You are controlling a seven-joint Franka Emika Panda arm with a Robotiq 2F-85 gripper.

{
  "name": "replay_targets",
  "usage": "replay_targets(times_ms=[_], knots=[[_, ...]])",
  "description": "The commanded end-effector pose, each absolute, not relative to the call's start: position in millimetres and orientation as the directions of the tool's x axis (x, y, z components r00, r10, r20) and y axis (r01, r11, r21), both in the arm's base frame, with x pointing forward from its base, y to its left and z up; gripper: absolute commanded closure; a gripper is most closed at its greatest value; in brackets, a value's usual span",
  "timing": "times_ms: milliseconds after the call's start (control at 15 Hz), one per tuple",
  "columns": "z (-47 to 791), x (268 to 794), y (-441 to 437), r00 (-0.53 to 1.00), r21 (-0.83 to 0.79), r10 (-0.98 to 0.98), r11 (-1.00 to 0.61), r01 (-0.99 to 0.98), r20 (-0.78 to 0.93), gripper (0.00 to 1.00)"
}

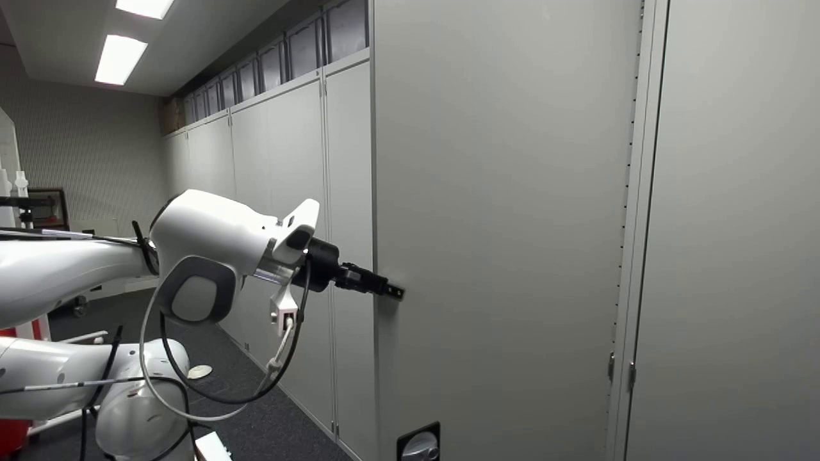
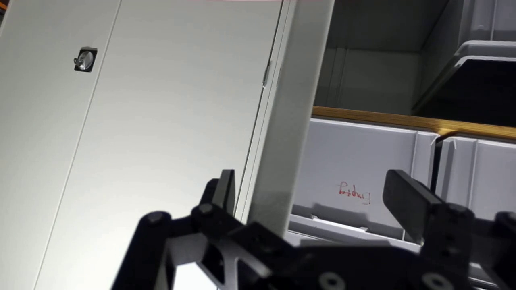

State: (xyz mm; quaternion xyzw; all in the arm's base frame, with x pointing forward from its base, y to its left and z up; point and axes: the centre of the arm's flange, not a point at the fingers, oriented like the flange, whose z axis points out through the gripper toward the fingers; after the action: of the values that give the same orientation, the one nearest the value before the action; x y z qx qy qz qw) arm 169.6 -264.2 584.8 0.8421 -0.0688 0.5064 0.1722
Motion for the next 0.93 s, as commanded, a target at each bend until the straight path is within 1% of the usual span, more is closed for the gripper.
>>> replay_targets(times_ms=[0, 867], knots=[[574.8, 168.5, -233.4, 0.462, 0.221, 0.08, -0.94, -0.26, 0.883, 0.0], [578.6, 173.5, -214.2, 0.468, 0.269, 0.139, -0.937, -0.223, 0.873, 0.0]])
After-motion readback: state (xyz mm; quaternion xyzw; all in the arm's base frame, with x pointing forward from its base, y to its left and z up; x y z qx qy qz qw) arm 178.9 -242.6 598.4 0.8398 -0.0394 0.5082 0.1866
